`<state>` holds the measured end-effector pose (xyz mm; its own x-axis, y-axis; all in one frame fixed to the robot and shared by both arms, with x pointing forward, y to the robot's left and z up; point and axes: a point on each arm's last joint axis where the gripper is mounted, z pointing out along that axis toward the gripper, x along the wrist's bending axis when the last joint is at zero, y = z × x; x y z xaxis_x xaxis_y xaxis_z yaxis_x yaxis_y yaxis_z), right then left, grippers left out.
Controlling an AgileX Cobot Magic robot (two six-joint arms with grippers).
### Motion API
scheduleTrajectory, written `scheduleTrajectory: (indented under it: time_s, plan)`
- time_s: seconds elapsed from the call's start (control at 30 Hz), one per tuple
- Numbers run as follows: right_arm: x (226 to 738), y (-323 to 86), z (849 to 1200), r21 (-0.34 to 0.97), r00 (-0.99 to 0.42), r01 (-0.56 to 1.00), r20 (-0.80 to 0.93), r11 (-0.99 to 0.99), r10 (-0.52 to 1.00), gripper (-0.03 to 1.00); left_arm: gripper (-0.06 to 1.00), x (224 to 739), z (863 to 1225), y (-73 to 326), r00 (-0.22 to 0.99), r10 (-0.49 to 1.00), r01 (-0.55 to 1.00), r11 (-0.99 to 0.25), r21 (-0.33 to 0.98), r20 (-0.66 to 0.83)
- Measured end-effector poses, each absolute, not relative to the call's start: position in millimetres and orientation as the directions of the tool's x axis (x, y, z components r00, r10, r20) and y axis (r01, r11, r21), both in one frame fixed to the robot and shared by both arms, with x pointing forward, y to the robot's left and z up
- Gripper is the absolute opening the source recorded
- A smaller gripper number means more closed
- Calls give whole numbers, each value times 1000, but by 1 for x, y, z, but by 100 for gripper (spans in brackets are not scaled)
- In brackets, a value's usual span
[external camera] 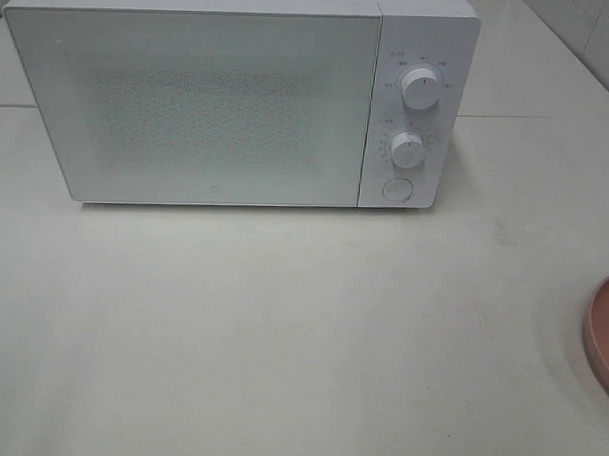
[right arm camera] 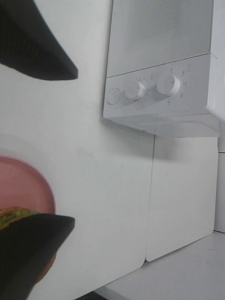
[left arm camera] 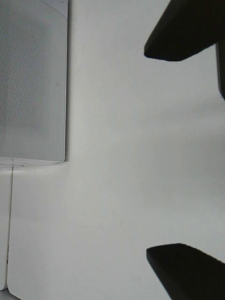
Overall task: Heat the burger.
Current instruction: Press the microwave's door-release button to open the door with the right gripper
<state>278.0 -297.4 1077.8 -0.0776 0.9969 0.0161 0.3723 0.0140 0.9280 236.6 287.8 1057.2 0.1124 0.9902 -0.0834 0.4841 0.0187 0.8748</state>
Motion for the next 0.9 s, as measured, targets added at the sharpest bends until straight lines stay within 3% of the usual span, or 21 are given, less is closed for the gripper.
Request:
scheduleTrajectory:
  time_s: [0.9]
  plan:
    - [376, -282, 1072, 913, -103, 406, 11, 32, 995, 76, 98, 237, 1057, 288, 112, 990, 483, 19, 875, -83]
